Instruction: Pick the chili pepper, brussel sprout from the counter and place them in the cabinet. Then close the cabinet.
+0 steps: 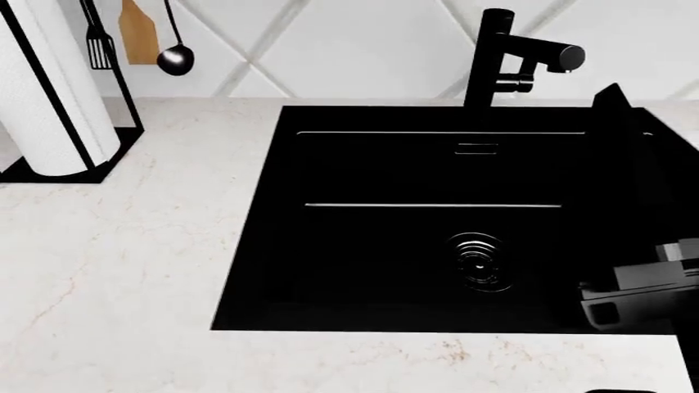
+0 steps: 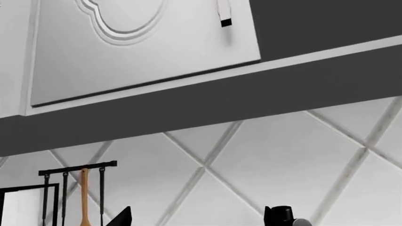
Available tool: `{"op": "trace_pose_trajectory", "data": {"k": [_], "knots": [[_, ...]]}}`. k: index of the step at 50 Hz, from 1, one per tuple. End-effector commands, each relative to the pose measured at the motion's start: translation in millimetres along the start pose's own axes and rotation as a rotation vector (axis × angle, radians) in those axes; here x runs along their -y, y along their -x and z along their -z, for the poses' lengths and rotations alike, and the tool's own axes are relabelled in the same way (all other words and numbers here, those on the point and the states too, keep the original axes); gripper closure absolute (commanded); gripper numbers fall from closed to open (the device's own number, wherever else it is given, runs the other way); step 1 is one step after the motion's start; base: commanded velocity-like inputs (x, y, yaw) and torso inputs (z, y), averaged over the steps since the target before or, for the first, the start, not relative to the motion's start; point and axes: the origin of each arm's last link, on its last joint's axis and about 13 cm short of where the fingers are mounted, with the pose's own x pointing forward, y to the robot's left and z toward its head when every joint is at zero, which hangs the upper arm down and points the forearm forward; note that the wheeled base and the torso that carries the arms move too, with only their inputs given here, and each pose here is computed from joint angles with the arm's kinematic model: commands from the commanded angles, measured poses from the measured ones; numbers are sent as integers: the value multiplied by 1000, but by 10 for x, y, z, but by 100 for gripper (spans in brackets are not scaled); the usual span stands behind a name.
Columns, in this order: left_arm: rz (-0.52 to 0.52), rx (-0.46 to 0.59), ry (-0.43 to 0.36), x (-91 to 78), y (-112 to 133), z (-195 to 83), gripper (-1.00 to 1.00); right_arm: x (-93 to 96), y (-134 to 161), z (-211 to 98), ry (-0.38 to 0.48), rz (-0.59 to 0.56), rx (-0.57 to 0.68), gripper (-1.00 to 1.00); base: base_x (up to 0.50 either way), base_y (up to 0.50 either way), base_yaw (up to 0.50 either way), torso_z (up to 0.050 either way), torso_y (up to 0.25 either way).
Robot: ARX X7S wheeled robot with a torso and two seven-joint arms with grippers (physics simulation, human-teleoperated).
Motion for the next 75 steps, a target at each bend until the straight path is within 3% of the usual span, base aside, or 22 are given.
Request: {"op": "trace_pose_trajectory", "data": {"k": [1, 28, 38, 49, 63, 75], "knots": [[-53, 8, -27, -13, -4, 24, -100, -4, -3, -6, 1, -3, 6, -100, 0, 0, 0, 0, 0], [-109, -28, -46, -24, 53, -29, -100, -2, 23, -87, -10, -21, 5, -100, 4, -374, 0, 0, 0], [-229, -4, -110, -37, 361, -148, -100, 3, -83, -66, -13, -37, 29, -100, 0, 0, 0, 0, 0], [-251, -15, -109, 102, 675, -107, -100, 19, -99, -66, -15, -31, 49, -100, 0, 0, 0, 0, 0], [-261, -25, -59, 70, 884, 169, -100, 23, -62, -7, 4, -34, 46, -100, 0, 0, 0, 0, 0], [-287, -19, -52, 154, 1096, 393, -100, 36, 48, -21, -14, -54, 37, -100, 0, 0, 0, 0, 0]]}}
